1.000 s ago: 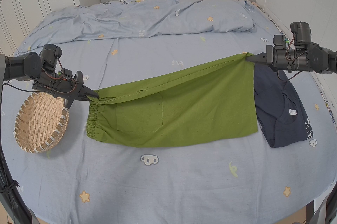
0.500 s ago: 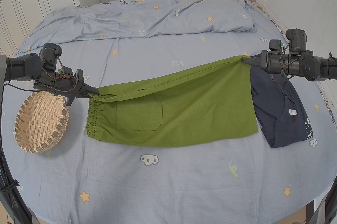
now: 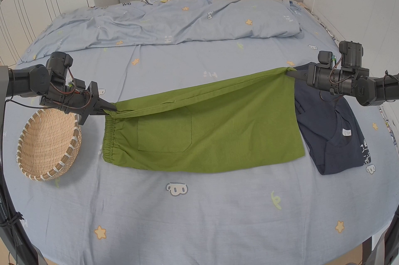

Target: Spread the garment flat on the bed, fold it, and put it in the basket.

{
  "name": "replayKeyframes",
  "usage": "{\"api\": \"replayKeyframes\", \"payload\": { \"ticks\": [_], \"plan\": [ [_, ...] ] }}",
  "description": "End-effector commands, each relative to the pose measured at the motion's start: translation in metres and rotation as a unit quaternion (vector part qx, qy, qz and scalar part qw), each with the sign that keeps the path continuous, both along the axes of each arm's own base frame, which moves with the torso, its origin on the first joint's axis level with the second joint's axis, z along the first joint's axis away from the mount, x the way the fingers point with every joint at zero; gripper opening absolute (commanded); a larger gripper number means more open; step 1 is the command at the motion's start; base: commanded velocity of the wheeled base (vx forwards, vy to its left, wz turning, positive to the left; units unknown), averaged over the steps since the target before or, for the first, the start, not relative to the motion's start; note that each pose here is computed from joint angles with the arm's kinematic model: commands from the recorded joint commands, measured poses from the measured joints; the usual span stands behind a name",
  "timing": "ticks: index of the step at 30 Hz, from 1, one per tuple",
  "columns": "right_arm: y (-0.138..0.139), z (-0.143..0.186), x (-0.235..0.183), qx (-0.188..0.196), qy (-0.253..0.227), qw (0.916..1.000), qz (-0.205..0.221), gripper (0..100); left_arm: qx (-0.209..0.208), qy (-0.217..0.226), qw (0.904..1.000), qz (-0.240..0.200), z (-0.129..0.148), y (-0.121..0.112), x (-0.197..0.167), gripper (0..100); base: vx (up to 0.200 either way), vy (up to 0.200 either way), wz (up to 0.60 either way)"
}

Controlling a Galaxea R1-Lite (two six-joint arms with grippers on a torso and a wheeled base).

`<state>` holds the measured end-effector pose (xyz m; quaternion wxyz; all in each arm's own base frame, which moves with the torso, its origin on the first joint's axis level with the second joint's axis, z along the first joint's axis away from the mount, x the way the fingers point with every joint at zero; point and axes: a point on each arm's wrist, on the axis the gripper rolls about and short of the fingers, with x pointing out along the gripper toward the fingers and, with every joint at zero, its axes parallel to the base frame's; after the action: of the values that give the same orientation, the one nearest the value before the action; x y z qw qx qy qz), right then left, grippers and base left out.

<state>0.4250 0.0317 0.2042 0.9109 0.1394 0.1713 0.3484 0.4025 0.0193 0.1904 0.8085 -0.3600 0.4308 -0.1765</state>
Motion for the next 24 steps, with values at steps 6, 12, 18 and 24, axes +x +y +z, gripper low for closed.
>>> {"api": "replayKeyframes", "payload": {
  "ticks": [6,12,18,24],
  "plan": [
    [0.001,-0.013,0.007,-0.005,0.012,0.9999,-0.007,0,0.001,0.004,1.0,0.0,-0.004,0.0,0.002,0,0.0,0.0,0.0],
    [0.007,-0.016,0.006,-0.006,0.017,0.9998,0.002,100,0.0,0.004,1.0,-0.003,-0.004,-0.002,0.002,100,0.0,0.0,0.0],
    [0.009,-0.019,0.005,-0.005,0.022,0.9997,0.005,100,0.0,0.006,0.9999,-0.009,-0.003,-0.007,-0.001,100,0.0,0.0,0.0],
    [0.011,-0.022,0.001,-0.006,0.031,0.9995,0.006,100,0.002,0.012,0.9997,-0.021,-0.005,-0.014,-0.008,100,0.0,0.0,0.0]
  ]
}}
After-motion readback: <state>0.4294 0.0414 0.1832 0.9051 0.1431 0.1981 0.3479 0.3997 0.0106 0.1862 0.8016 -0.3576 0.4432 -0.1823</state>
